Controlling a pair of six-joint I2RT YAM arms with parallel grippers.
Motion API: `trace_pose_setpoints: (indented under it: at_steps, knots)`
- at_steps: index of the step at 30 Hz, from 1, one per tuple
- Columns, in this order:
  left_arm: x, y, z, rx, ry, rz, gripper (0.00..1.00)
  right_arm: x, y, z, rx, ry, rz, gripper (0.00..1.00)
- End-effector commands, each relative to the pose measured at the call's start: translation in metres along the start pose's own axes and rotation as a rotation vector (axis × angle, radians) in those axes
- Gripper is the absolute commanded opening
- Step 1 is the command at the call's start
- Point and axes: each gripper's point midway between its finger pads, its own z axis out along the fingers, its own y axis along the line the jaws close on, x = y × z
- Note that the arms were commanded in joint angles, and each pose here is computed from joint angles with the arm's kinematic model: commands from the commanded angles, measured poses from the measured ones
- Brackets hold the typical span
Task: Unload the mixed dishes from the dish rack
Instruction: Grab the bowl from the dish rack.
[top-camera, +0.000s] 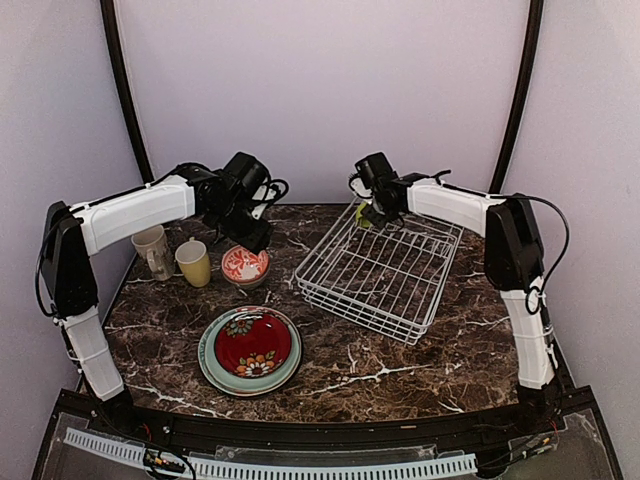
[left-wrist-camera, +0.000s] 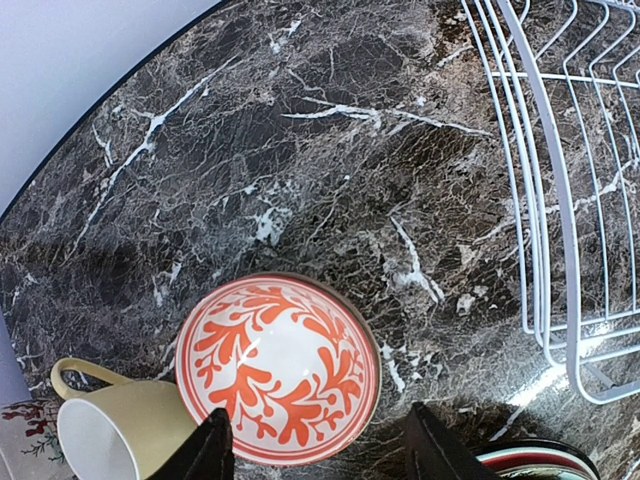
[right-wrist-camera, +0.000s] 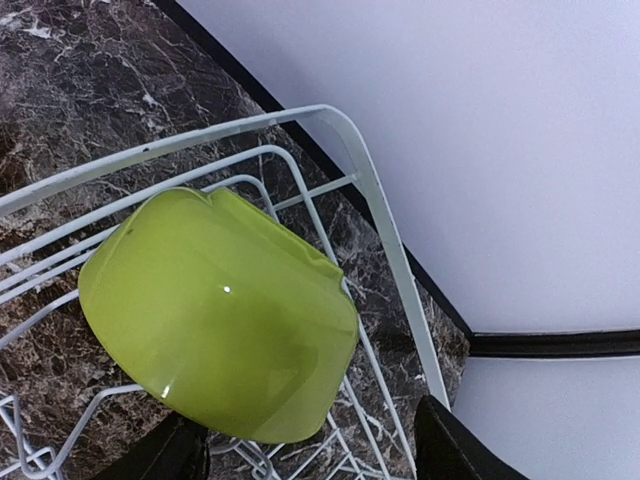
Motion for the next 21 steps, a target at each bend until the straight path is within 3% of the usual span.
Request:
trace_pose_setpoints:
  at_steps: [1, 8, 21]
  knots:
    - [0.003, 0.0, -0.003, 0.0, -0.003, 0.004, 0.57, -0.01, -0.008, 0.004, 0.047, -0.101, -0.013, 0.65]
    - [0.005, 0.0, 0.0, -0.005, 0.004, 0.008, 0.57, -0.02, -0.006, -0.003, 0.025, -0.281, -0.08, 0.58]
    - [0.008, 0.002, 0.008, -0.022, 0.019, 0.016, 0.57, -0.029, -0.002, 0.013, 0.087, -0.383, -0.231, 0.37]
